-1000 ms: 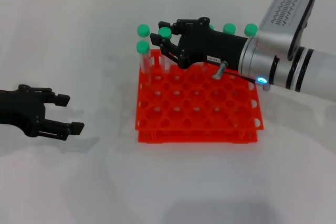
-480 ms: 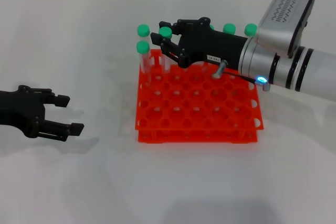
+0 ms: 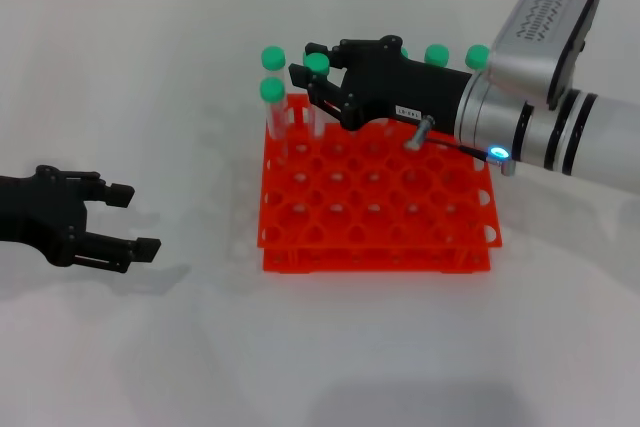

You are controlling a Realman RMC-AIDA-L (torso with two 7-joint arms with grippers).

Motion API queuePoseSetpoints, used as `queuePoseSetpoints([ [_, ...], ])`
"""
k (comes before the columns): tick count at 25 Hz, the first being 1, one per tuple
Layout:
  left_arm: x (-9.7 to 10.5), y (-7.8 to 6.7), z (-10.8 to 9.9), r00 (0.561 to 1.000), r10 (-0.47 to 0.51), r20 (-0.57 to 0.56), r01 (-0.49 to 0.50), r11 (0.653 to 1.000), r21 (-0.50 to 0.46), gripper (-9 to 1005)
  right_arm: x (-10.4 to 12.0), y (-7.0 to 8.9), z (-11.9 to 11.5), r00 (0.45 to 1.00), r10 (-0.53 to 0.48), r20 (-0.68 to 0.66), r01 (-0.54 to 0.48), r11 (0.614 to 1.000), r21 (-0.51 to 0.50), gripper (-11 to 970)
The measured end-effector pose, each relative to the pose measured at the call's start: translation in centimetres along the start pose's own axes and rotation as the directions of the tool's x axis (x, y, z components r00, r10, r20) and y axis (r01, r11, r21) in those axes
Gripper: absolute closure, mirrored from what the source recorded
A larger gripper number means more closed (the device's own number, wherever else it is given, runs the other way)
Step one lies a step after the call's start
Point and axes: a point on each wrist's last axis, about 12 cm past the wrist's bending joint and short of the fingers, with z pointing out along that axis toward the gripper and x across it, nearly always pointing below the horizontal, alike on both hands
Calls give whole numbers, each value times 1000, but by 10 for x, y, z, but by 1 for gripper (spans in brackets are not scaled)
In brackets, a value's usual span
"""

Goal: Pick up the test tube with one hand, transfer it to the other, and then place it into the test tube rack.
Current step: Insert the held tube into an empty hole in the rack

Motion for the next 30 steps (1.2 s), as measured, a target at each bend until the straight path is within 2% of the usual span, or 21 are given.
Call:
queuePoseSetpoints([
  [30,1,-1,2,1000,-2,4,2,1000,2,120,3,-1,0,1000,8,-21,-7,1000,11,694],
])
